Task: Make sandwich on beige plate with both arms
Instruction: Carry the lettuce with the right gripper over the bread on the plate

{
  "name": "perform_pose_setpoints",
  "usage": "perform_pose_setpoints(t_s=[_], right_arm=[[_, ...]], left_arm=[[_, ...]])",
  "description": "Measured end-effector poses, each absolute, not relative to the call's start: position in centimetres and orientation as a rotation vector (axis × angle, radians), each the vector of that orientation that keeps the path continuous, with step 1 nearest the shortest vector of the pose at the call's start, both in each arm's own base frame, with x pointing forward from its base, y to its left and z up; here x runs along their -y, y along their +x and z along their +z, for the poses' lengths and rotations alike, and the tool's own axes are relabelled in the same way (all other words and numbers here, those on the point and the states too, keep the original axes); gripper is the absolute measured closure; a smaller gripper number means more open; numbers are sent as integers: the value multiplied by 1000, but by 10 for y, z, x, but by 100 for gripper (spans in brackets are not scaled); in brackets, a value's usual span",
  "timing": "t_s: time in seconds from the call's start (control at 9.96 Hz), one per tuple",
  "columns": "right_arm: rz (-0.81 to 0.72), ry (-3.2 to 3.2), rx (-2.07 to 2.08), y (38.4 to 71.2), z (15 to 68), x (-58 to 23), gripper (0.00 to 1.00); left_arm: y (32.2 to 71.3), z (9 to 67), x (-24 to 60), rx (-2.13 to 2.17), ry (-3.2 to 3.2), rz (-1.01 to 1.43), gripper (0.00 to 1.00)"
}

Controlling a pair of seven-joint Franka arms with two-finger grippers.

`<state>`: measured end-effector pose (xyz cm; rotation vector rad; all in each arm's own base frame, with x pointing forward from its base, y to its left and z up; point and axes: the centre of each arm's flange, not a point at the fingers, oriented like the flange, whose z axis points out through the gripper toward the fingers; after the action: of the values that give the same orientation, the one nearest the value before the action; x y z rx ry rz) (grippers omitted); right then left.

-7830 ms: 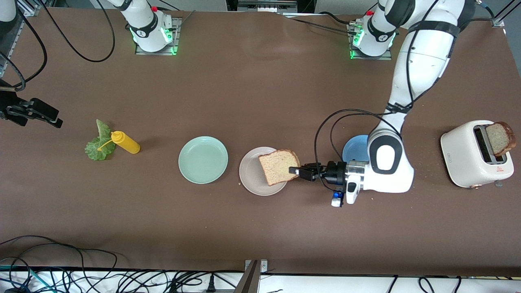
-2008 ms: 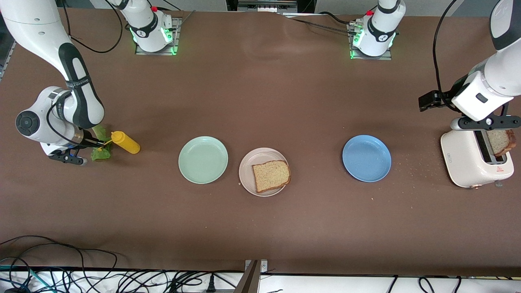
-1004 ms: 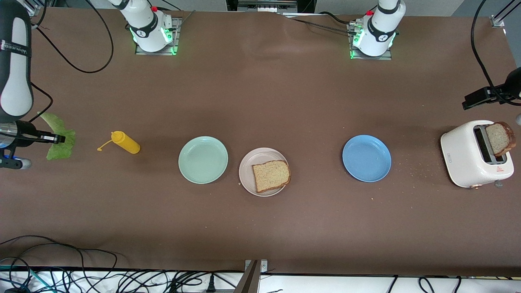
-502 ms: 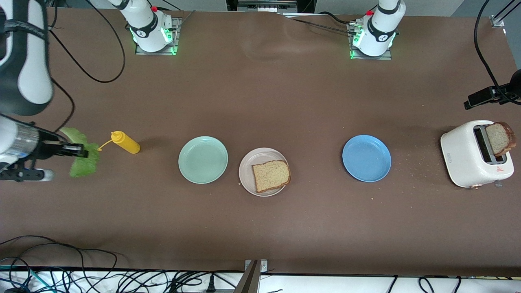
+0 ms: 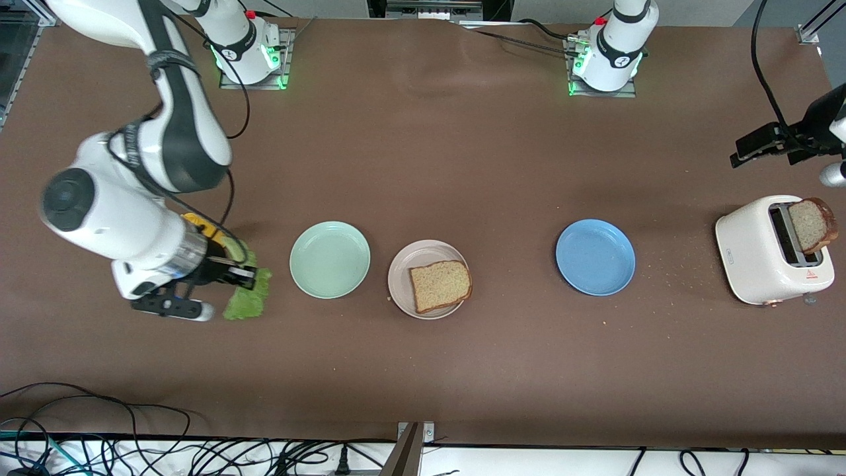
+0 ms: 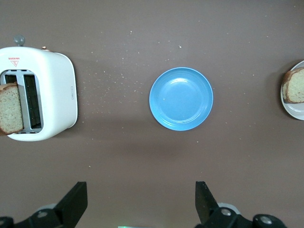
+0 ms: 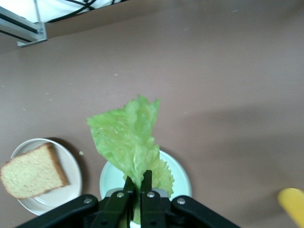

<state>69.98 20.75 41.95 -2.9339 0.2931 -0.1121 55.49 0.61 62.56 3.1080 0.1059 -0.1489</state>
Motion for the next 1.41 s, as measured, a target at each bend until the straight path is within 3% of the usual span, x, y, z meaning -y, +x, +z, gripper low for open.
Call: perform_pose_setpoints(t_s=[0.4,1.1,1.41], right_arm=[[-144,-2794,-662,694,371,-291,93],[14,-2359,-1512,677,329,-364,93],[115,-2054,-1757,686,326,-384,93]], left_arm=[[553,625,9,-62,3108,-169,0],[555,614,4,-77,3105,-224,0],[561,604,-3,-98,3102,-251,0]])
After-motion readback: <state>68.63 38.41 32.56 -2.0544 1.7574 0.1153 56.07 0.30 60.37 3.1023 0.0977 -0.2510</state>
